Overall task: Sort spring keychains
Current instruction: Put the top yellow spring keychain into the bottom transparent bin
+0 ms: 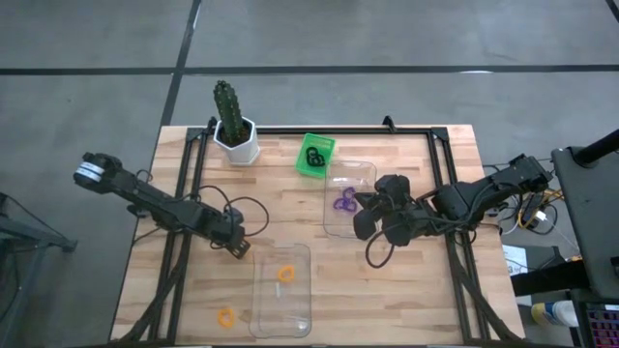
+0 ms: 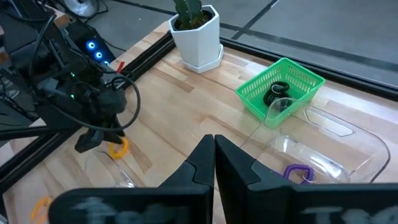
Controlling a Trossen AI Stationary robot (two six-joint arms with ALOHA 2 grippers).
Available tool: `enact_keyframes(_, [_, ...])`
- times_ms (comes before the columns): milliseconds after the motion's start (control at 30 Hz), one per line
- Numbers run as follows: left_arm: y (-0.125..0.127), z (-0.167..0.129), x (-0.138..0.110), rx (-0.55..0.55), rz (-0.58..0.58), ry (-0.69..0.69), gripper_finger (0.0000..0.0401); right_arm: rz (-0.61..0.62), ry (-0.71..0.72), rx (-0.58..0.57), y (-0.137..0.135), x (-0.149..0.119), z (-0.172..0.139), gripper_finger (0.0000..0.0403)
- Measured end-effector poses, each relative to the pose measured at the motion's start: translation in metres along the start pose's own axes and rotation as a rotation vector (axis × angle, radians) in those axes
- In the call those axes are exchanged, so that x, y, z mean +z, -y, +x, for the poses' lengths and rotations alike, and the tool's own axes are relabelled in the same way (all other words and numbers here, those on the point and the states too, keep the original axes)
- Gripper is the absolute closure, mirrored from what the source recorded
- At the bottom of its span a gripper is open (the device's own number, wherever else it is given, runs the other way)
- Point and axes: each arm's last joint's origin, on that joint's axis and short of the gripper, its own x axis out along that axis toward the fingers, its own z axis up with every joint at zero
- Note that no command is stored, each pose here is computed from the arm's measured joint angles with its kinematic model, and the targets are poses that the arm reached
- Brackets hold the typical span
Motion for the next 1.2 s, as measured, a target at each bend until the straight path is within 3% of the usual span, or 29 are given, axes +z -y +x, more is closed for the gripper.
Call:
enact_keyframes(233, [-0.004, 0.002, 0.0, 0.024, 0.003, 0.005, 0.0387, 0.0, 0.0, 0.0, 0.0, 0.0, 0.0, 0.0394])
enact_keyframes(533, [0.001, -0.012, 0.004, 0.053, 0.005, 0.039, 0.0398, 0.004, -0.001, 0.0, 0.0, 0.0, 0.0, 0.0394])
enact_keyframes(833, [0.027, -0.074, 0.023, 0.087, 0.045, 0.199, 0.04, 0.005, -0.001, 0.0, 0.0, 0.0, 0.0, 0.0394])
enact_keyframes(1200, [0.078, -0.167, 0.045, -0.233, 0.174, 0.386, 0.04, -0.011, -0.001, -0.001, 0.0, 0.0, 0.0, 0.0394])
